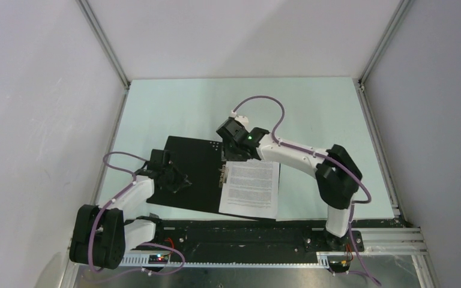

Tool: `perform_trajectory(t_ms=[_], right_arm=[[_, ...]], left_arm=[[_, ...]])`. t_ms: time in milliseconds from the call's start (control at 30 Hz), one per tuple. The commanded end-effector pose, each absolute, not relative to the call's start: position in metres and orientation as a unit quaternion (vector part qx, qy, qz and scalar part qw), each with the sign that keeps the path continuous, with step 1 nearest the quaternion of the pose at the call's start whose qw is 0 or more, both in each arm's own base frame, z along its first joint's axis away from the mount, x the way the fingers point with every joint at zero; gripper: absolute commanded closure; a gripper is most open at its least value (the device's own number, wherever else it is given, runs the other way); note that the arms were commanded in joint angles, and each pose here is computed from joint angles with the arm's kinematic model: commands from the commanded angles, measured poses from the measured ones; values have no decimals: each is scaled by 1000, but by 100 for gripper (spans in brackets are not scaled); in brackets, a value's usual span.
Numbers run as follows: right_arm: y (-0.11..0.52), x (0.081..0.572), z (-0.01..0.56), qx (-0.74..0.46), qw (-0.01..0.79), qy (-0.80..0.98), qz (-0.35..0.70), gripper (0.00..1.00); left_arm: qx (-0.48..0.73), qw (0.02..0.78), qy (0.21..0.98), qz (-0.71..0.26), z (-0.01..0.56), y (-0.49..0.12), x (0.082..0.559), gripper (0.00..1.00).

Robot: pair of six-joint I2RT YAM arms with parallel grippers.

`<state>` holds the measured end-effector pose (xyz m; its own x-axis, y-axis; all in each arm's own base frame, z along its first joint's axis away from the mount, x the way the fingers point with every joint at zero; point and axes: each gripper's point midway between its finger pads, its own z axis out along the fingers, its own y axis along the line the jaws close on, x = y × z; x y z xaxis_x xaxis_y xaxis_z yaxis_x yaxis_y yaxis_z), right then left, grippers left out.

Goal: Put the files into the folder

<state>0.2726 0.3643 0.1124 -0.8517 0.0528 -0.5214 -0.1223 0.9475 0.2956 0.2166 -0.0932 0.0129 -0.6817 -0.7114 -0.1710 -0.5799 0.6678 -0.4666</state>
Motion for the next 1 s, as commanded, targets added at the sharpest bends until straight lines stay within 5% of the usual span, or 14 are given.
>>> perform_trajectory(t_ms=[0,467,967], right_arm=[[392,292,112,-33,274,947,167,53],[412,268,69,-64,232,958,153,64],[396,249,32,-108,207,966,109,67]], left_arm=[[-373,165,902,-144,-1,-77,208,100],[-302,254,894,-212,77,-88,256,99],[-278,215,918,-186,68,-84,253,96]])
